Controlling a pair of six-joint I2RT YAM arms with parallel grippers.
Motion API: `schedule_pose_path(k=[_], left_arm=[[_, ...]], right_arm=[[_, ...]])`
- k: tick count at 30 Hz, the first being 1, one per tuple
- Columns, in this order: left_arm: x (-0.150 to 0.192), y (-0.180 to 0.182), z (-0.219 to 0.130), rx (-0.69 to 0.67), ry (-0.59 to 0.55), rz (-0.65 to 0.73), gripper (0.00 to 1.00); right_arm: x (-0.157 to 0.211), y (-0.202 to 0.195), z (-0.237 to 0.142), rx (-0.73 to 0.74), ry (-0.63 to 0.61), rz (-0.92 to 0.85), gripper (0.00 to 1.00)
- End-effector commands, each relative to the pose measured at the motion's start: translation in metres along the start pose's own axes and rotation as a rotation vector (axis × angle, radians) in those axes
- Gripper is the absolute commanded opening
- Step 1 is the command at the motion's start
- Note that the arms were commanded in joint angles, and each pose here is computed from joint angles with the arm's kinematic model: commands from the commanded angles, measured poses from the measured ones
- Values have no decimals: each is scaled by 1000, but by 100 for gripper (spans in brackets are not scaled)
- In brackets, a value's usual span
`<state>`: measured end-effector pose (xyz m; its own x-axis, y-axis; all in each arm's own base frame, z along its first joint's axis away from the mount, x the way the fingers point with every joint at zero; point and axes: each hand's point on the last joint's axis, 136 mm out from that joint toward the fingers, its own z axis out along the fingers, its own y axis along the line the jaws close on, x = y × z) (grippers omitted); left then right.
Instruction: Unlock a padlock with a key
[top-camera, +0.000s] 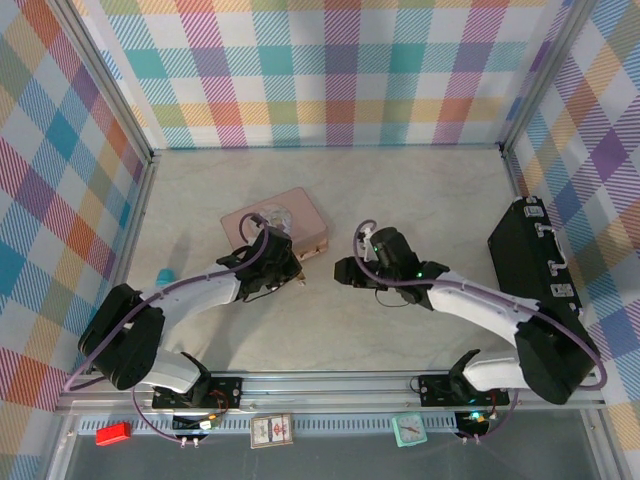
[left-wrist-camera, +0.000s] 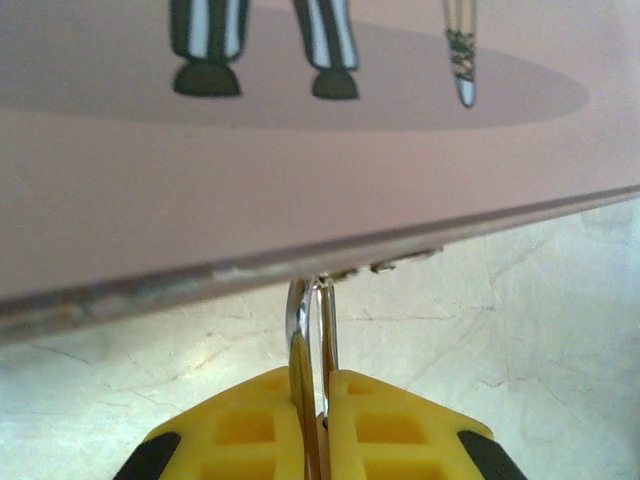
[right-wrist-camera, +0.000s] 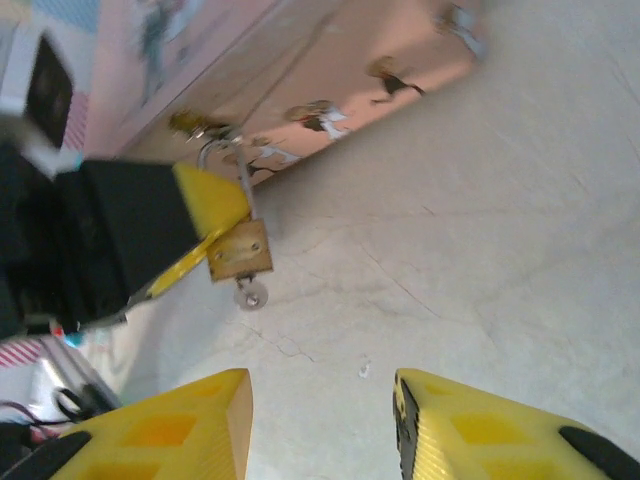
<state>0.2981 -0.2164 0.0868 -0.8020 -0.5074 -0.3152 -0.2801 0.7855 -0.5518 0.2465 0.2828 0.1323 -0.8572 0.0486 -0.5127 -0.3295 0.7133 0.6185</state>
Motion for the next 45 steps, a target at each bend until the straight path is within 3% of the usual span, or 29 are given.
schedule_pose_path(k=[1, 6, 15, 45], left_arm=[[-23, -14, -16, -20, -87, 132, 0], [-12, -25, -4, 25, -7, 78, 0], [-1, -33, 3, 85, 61, 8, 0], [5, -25, -1, 85, 71, 0, 0]], right_arm=[[-4, -7, 3, 70, -109, -328, 42], [16, 21, 22, 48, -163, -669, 43], [31, 41, 51, 3, -248, -899, 42], [25, 31, 86, 124, -316, -974, 27]])
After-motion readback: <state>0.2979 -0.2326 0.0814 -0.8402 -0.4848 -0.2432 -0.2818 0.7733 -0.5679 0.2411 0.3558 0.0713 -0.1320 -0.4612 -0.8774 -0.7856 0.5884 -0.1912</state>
